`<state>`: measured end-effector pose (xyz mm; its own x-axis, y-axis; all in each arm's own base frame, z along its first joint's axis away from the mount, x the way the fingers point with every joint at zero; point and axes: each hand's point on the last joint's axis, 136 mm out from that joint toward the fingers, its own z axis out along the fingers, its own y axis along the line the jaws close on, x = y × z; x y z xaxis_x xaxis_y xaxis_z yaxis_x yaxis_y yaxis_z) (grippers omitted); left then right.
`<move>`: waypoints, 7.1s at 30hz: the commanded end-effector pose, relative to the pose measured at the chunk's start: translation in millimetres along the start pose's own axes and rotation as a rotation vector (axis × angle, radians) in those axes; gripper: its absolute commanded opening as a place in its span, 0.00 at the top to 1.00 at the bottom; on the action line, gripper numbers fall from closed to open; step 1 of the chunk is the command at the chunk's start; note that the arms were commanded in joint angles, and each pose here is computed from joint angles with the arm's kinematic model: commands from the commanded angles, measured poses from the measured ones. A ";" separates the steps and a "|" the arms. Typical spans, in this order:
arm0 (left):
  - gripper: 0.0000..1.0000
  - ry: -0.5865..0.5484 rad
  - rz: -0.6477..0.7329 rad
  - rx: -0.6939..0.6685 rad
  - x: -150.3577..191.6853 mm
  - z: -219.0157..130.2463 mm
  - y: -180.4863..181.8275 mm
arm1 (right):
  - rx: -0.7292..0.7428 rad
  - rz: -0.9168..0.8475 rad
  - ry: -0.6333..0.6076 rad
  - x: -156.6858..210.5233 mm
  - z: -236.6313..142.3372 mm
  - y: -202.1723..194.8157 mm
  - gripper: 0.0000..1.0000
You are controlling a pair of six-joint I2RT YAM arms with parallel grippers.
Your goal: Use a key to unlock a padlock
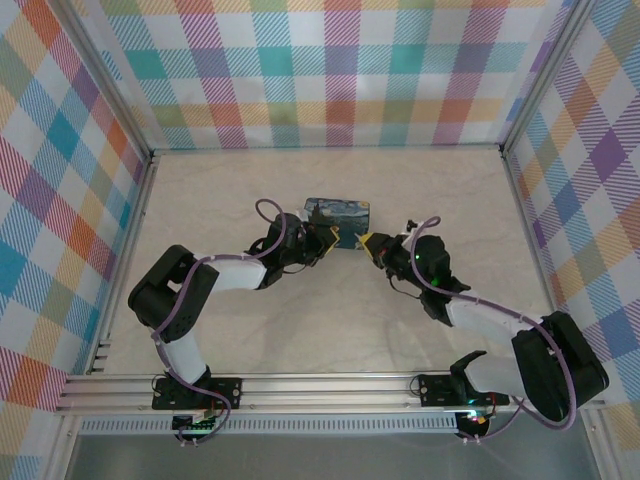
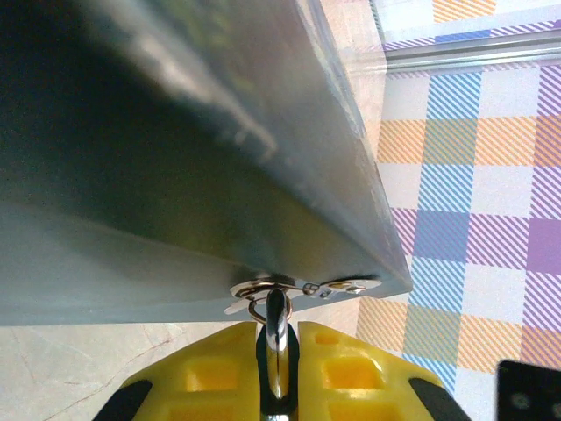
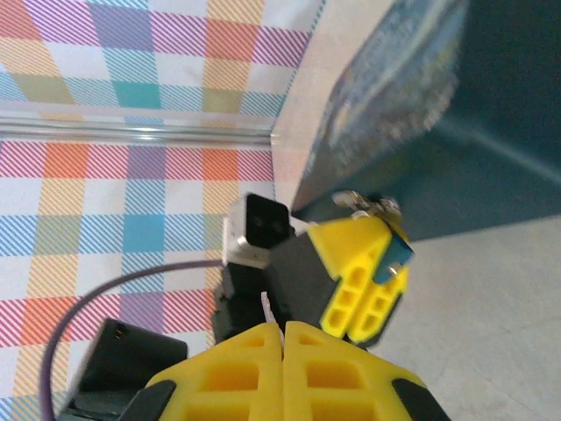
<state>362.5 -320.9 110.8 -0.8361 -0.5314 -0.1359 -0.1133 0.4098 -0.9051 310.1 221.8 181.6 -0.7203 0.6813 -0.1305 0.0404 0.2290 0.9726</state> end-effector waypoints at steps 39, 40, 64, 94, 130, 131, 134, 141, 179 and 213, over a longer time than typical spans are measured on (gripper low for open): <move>0.96 0.007 -0.014 0.077 5.7 3.0 -8.7 | -0.020 0.102 0.037 28.2 42.1 -41.1 1.00; 0.96 0.007 -0.014 0.078 6.1 3.0 -8.7 | -0.023 0.102 0.039 28.8 43.8 -40.4 1.00; 0.96 0.007 -0.021 0.083 6.0 3.6 -9.6 | 0.036 0.112 0.037 32.9 50.3 -54.9 1.00; 0.96 0.017 -0.023 0.078 10.3 4.6 -6.9 | 0.015 0.110 0.032 32.6 55.9 -53.9 1.00; 0.96 0.022 -0.028 0.084 13.2 6.1 -7.6 | 0.009 0.082 0.010 29.2 49.9 -47.2 1.00; 0.96 0.023 -0.030 0.085 13.8 6.5 -7.9 | 0.007 0.080 0.012 29.1 50.9 -46.1 1.00; 0.96 0.028 -0.032 0.091 15.2 6.8 -9.2 | 0.007 0.077 0.013 28.6 54.2 -44.6 1.00; 0.96 0.039 -0.033 0.105 17.6 6.7 -13.2 | 0.005 0.091 -0.001 25.2 57.6 -42.8 1.00; 0.99 0.156 0.007 0.184 45.7 -3.1 -33.7 | -0.049 0.392 -0.031 19.5 78.6 -56.4 1.00; 0.98 0.067 0.034 0.073 17.7 -7.5 -4.5 | 0.258 0.124 0.130 55.3 9.6 -88.1 0.68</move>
<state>345.0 -323.5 99.3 -0.8658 -0.4866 -0.1171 -0.0951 0.3896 -0.9161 286.7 249.3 99.6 -0.7239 0.6814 0.1082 0.2956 0.1645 0.9410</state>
